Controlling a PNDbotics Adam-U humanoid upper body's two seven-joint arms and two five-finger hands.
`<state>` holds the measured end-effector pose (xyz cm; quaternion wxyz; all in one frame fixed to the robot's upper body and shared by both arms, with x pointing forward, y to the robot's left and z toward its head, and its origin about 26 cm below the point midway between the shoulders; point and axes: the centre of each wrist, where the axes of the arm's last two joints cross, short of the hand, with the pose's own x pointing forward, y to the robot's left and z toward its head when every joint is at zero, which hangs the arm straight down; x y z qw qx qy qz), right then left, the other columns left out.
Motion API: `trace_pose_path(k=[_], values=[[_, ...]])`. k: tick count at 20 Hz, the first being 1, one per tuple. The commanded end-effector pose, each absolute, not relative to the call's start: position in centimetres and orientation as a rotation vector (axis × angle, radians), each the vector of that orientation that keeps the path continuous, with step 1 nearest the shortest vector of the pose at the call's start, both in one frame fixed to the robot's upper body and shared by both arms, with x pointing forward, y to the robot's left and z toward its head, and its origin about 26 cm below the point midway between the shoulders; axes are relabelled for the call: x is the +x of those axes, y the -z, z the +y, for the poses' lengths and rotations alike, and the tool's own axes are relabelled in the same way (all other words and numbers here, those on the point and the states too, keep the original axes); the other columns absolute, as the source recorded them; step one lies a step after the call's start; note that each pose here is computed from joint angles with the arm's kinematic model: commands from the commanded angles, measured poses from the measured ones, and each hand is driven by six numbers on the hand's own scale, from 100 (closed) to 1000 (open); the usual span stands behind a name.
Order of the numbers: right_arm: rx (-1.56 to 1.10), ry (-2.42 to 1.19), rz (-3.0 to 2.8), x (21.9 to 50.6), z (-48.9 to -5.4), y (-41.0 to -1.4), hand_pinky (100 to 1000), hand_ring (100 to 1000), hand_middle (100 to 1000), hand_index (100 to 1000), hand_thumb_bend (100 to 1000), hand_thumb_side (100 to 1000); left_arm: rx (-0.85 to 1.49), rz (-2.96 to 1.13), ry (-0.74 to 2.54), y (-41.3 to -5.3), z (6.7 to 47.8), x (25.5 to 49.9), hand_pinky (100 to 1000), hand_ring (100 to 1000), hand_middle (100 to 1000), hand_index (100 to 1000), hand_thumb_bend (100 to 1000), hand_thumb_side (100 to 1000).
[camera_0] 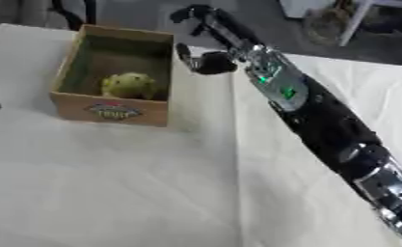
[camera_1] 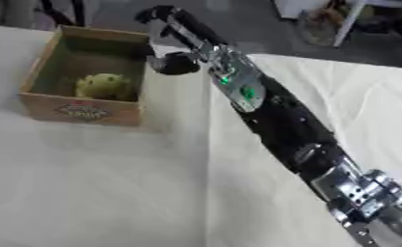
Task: Pick up objects on the table and place them in the box.
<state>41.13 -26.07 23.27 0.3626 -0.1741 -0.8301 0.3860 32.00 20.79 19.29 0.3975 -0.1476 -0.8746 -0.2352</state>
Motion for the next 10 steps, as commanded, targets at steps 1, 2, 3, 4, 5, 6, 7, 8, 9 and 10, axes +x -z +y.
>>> trace_pose_path(k=[1, 2, 3, 4, 5, 6, 7, 8, 9, 10], values=[[-0.347, -0.908, -2.226, 39.4, -26.2, -25.5, 682, 899, 747, 833, 100, 155, -0.322, -2.225, 0.588, -19.4, 21.6, 31.9, 751, 761, 649, 770, 346, 517], [-0.312, -0.888, -2.235, 39.0, -26.0, -25.5, 677, 896, 741, 829, 100, 167, -0.315, -2.221, 0.581, -19.2, 21.8, 31.9, 751, 761, 649, 770, 346, 517], [-0.278, -0.869, -2.246, 38.6, -25.9, -25.5, 675, 894, 737, 828, 100, 174, -0.306, -2.217, 0.57, -19.0, 22.0, 31.9, 751, 761, 649, 770, 347, 520], [-0.248, -0.852, -2.252, 38.2, -25.7, -25.5, 672, 892, 731, 826, 100, 182, -0.296, -2.212, 0.56, -18.8, 22.1, 31.9, 751, 761, 649, 770, 346, 521], [-0.222, -0.831, -2.254, 37.8, -25.6, -25.3, 669, 890, 727, 825, 100, 187, -0.288, -2.206, 0.55, -18.6, 22.3, 31.9, 751, 761, 648, 770, 347, 523], [-0.203, -0.816, -2.255, 37.6, -25.6, -25.3, 669, 890, 727, 825, 100, 187, -0.282, -2.203, 0.544, -18.5, 22.4, 31.9, 751, 761, 648, 770, 347, 523], [-0.181, -0.792, -2.255, 37.3, -25.6, -25.0, 664, 880, 715, 823, 100, 199, -0.277, -2.197, 0.536, -18.2, 22.5, 31.9, 759, 762, 649, 770, 343, 525], [-0.162, -0.769, -2.255, 37.0, -25.6, -24.7, 660, 873, 707, 820, 100, 231, -0.273, -2.193, 0.529, -18.0, 22.6, 31.9, 761, 762, 649, 770, 342, 528], [-0.144, -0.748, -2.253, 36.7, -25.6, -24.5, 659, 870, 703, 819, 100, 247, -0.269, -2.188, 0.523, -17.9, 22.6, 31.9, 761, 762, 648, 769, 342, 530], [-0.128, -0.727, -2.252, 36.4, -25.6, -24.2, 657, 866, 699, 816, 100, 268, -0.265, -2.184, 0.518, -17.7, 22.7, 31.9, 760, 762, 648, 770, 342, 532]])
